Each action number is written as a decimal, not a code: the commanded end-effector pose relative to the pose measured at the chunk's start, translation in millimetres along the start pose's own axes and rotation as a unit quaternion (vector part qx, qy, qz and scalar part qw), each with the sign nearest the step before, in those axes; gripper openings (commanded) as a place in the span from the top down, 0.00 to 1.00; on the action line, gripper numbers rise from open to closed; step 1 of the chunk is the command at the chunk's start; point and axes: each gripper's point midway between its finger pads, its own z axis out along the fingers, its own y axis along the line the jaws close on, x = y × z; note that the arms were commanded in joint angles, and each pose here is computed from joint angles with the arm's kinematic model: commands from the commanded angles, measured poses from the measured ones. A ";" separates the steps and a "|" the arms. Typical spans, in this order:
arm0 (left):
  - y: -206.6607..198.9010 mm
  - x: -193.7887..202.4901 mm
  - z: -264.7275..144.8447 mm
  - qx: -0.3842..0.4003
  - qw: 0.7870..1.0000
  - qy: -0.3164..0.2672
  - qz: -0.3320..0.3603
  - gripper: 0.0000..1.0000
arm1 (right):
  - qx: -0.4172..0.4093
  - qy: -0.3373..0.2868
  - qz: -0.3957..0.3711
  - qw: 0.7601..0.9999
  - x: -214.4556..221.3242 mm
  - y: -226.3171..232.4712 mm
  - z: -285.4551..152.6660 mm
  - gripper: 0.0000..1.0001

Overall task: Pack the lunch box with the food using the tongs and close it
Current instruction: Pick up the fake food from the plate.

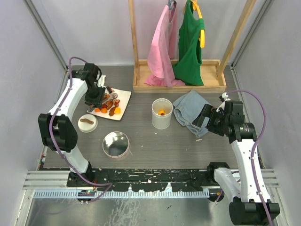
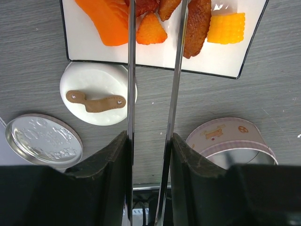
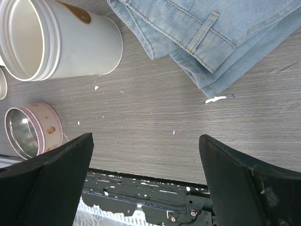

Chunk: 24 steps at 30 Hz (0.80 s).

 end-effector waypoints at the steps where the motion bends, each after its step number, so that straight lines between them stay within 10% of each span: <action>1: 0.6 -4.3 -12.7 0.003 1.000 -0.021 0.002 0.68 | -0.010 -0.026 -0.012 1.000 -11.9 5.9 -2.3 0.01; 24: -2.0 16.6 -19.3 0.005 0.999 -0.031 -0.012 0.73 | -0.009 -0.021 -0.012 1.000 -14.0 6.3 -0.6 0.01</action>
